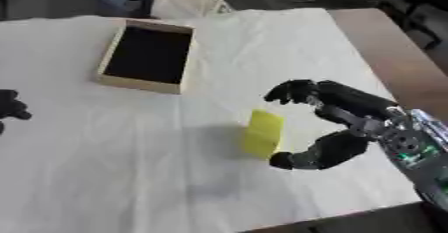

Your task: Pick up objects on the table and place them in the box.

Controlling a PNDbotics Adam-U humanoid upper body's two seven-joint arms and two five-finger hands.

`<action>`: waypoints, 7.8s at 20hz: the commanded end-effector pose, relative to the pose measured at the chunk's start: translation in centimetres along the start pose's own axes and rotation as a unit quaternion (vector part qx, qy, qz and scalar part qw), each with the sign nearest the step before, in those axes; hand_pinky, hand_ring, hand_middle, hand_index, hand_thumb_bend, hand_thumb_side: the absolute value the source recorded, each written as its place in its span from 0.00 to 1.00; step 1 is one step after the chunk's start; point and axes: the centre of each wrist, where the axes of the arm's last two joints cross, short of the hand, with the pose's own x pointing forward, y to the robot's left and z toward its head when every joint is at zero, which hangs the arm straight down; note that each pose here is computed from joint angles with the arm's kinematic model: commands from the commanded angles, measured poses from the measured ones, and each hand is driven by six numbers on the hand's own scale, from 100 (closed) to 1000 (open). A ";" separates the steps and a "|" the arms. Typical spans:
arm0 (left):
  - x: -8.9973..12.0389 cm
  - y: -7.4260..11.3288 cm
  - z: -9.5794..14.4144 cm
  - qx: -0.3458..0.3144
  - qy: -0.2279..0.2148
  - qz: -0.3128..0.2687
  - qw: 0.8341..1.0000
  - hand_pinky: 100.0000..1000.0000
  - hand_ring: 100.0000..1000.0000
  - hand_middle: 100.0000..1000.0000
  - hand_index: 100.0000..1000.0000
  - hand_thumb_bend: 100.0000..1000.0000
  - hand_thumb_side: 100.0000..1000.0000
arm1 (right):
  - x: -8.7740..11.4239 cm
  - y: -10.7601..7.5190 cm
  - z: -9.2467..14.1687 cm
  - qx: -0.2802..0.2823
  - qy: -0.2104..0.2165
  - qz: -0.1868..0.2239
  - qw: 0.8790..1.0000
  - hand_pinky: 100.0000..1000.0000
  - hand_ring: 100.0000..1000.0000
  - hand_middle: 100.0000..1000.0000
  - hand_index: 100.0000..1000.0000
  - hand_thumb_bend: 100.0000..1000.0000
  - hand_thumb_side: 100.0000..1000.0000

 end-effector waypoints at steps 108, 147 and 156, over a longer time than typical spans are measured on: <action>2.1 -1.2 -2.4 -0.079 -0.050 -0.002 0.996 0.84 0.62 0.58 0.76 0.48 0.60 | -5.0 -12.3 -2.1 -0.070 0.033 0.104 0.992 0.74 0.74 0.79 0.70 0.21 0.46; 5.0 -3.3 -5.2 -0.146 -0.125 0.028 0.981 0.83 0.62 0.58 0.76 0.49 0.58 | -13.8 -5.8 -7.2 -0.098 0.143 0.048 0.984 0.71 0.71 0.76 0.73 0.14 0.56; 5.0 -3.3 -5.3 -0.146 -0.125 0.029 0.981 0.83 0.62 0.58 0.76 0.49 0.58 | -13.3 -5.2 -7.9 -0.067 0.125 0.090 0.986 0.73 0.73 0.78 0.83 0.31 0.65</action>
